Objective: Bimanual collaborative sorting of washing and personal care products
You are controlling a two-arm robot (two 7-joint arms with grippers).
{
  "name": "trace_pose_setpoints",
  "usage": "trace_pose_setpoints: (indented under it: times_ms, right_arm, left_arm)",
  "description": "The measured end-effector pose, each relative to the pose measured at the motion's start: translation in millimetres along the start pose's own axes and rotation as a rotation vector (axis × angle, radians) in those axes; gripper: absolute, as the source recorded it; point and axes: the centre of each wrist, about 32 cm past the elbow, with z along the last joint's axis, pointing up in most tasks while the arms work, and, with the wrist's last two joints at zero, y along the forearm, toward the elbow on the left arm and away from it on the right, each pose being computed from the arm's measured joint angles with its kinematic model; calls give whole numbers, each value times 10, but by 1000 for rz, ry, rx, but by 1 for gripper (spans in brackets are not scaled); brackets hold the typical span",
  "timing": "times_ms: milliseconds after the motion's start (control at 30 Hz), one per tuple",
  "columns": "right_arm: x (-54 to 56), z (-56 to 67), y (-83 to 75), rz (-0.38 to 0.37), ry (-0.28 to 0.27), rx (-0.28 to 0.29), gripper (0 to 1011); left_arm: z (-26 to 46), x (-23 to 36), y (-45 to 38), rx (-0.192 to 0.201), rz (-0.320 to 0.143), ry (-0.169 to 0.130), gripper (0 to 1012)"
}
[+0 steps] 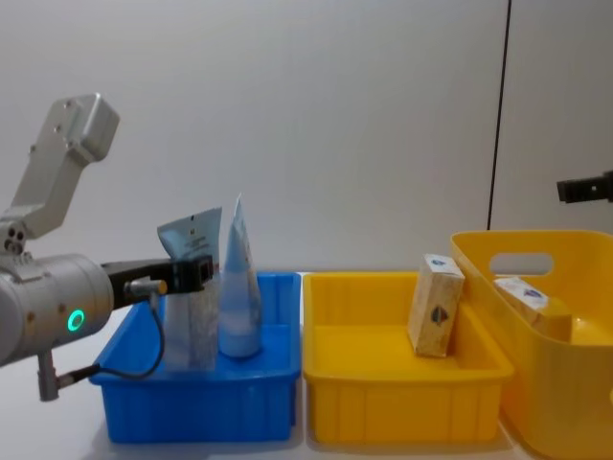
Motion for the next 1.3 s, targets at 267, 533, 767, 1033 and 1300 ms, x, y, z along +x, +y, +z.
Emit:
trace_pose_setpoints:
  times_ms: [267, 533, 767, 1033, 1300]
  right_arm:
    - [0, 0, 0, 0, 0, 0, 1002]
    - [0, 0, 0, 0, 0, 0, 1002]
    - [0, 0, 0, 0, 0, 0, 1002]
    - [-9, 0, 3, 6, -11, 5, 1002]
    - [-24, 10, 1, 54, -61, 38, 1002]
  left_arm:
    - [134, 28, 45, -3, -31, 4, 253]
    - [379, 42, 142, -26, -96, 10, 253]
    - [613, 19, 227, -63, -148, 1, 252]
    - [814, -39, 261, -101, -193, -11, 252]
    - [940, -109, 254, -126, -227, -20, 252]
